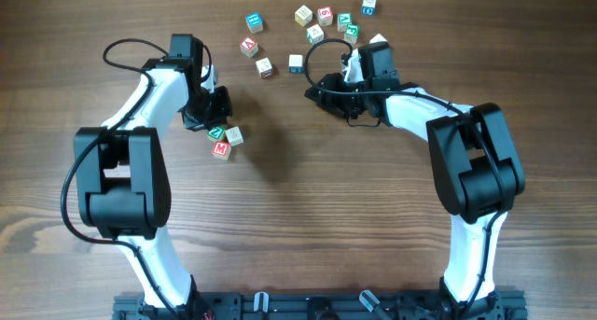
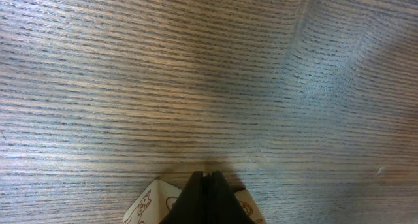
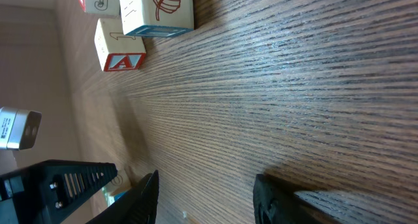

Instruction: Form a circle

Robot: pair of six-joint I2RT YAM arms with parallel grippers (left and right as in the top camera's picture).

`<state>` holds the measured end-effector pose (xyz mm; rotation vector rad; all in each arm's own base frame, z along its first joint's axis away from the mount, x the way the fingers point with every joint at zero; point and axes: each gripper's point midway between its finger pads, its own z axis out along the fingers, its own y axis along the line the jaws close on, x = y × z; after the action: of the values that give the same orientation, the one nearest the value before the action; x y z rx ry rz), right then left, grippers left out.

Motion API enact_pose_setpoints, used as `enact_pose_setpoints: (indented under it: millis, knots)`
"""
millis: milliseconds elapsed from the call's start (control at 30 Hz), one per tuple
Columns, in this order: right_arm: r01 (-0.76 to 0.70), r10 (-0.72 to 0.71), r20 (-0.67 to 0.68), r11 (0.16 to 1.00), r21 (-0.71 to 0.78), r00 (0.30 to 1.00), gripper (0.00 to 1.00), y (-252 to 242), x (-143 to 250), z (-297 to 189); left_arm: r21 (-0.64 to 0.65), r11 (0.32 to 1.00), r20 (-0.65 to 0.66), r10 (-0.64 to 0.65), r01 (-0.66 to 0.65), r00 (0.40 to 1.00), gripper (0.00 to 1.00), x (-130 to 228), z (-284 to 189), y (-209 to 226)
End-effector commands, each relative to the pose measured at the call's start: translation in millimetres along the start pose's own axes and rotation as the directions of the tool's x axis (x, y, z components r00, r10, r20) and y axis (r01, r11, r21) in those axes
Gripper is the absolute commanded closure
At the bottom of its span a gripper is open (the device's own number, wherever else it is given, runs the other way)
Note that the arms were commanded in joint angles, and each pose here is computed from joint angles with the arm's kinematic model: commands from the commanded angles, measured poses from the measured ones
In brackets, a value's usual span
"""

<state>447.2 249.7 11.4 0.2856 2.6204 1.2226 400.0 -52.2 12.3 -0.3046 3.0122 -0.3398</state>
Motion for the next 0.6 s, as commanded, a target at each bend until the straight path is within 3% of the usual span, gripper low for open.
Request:
enact_pose_setpoints:
  millis: [0,567]
  knots:
    - [-0.060,0.062,-0.010,0.991,0.119,0.998,0.52,-44.2,14.9,15.0,0.005,1.000,-0.026,-0.019,0.019,0.999,0.96,5.1,6.9,2.7]
    - [-0.060,0.062,-0.007,0.991,0.122,0.998,0.52,-44.7,14.5,14.9,0.006,1.000,-0.022,-0.019,0.019,1.000,0.96,4.2,6.9,2.5]
